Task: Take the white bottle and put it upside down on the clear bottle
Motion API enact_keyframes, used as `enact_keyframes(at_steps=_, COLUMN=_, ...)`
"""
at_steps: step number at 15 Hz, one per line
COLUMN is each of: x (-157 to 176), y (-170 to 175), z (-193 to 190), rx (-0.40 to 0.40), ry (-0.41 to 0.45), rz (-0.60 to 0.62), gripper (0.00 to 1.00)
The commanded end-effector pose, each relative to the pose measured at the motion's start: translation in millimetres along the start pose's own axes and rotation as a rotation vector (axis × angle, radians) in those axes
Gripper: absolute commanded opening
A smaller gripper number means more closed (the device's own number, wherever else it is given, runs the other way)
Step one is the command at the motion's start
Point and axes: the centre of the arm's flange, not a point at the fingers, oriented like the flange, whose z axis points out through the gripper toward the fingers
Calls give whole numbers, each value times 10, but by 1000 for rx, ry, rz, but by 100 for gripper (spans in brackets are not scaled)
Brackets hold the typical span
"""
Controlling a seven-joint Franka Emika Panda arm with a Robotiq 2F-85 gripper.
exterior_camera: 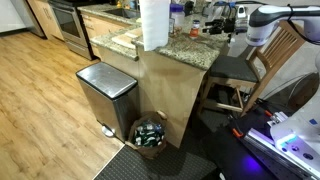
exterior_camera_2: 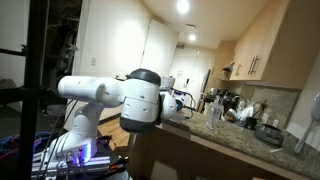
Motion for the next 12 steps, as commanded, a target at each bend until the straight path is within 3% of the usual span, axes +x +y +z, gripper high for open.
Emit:
enact_keyframes(at_steps=1, x=-101, y=180, z=169, rx=-19, ry=11, rz=-30, gripper=100)
enact_keyframes(at_steps=5, x=-123, y=490, z=418, rx=-44, ry=47, rz=-21, gripper=100)
enact_keyframes(at_steps=8, x=-194, y=473, z=616, rx=-7, ry=67, rz=68, gripper=100)
enact_keyframes(at_steps=9, x=-102, y=415, z=472, rx=-31, ry=49, rz=32, gripper=100)
enact_keyframes(at_steps=12, x=-145, y=395, z=581, rx=-13, ry=68, rz=68, gripper=100)
